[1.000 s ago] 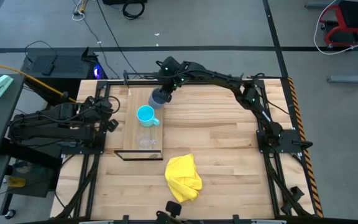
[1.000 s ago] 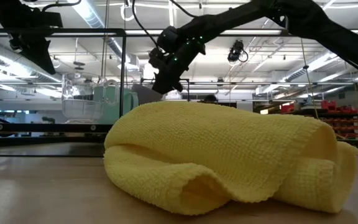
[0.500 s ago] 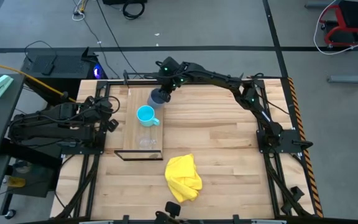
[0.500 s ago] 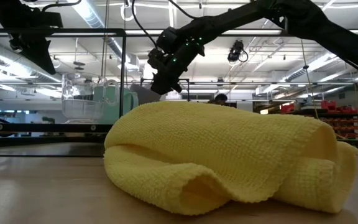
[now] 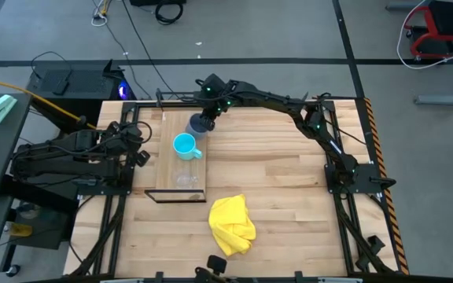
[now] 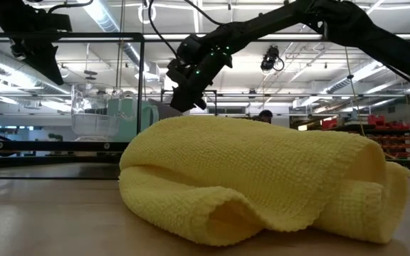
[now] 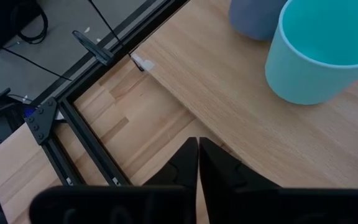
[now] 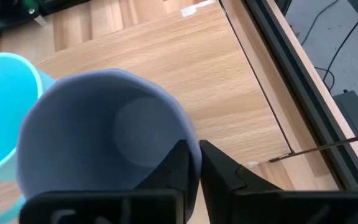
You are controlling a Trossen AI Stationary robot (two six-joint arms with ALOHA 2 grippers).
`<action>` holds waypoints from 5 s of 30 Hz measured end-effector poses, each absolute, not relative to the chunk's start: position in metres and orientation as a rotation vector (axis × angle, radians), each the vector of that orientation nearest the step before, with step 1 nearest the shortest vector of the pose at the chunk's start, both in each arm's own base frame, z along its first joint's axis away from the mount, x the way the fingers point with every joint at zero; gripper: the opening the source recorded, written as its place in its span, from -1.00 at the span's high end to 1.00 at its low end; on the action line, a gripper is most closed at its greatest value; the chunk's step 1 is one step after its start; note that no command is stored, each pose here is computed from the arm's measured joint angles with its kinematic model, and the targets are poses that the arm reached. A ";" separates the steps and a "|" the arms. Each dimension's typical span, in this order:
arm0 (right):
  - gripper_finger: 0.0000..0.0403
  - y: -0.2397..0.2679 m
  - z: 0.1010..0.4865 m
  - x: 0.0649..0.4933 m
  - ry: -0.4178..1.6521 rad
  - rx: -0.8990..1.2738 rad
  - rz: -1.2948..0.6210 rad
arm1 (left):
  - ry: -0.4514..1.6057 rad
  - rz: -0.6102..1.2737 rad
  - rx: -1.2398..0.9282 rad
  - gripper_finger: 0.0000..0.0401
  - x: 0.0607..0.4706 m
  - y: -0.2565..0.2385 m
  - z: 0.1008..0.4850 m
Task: Stack small to large cups/mugs on shelf
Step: Put the dark blue on the shelf
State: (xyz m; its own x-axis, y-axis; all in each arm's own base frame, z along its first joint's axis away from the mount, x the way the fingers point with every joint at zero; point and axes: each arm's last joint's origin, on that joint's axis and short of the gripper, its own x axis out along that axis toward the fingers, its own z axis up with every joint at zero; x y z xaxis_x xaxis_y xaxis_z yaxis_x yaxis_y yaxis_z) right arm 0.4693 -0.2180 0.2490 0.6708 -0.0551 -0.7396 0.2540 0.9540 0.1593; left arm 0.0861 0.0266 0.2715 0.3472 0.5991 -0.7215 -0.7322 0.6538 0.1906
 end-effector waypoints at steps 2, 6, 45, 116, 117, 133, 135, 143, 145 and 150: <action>0.81 -0.218 0.249 0.470 0.818 0.253 -0.172 | 0.853 0.869 -0.177 0.88 0.086 0.027 0.271; 0.79 -0.217 0.250 0.471 0.807 0.248 -0.171 | 0.854 0.869 -0.177 0.90 0.086 0.027 0.271; 0.54 -0.215 0.297 0.465 0.658 0.199 -0.191 | 0.607 0.799 -0.068 0.89 0.108 0.030 0.300; 0.62 -0.136 0.235 0.322 0.947 0.310 -0.384 | 1.116 0.631 -0.505 0.63 0.233 0.233 0.243; 0.62 -0.136 0.235 0.322 0.948 0.309 -0.384 | 1.118 0.634 -0.503 0.70 0.233 0.233 0.243; 0.62 -0.131 0.236 0.324 0.947 0.319 -0.379 | 1.175 0.749 -0.591 0.88 0.223 0.230 0.243; 0.62 -0.128 0.236 0.326 0.948 0.314 -0.369 | 1.183 0.762 -0.604 0.88 0.220 0.231 0.244; 0.62 -0.121 0.236 0.328 0.950 0.308 -0.352 | 1.206 0.758 -0.595 0.86 0.218 0.230 0.243; 0.62 -0.121 0.236 0.328 0.950 0.311 -0.354 | 1.206 0.759 -0.592 0.85 0.218 0.230 0.243; 0.62 -0.121 0.235 0.328 0.950 0.312 -0.355 | 1.212 0.757 -0.581 0.80 0.218 0.230 0.243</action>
State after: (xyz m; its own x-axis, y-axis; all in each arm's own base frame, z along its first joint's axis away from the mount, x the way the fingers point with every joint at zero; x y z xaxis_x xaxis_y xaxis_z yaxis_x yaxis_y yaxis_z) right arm 0.3283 -0.1211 0.2355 0.5325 -0.1574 -0.8317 0.4265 0.8986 0.1030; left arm 0.2184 0.2304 0.2430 0.1666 0.2027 -0.9650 -0.7782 0.6280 -0.0024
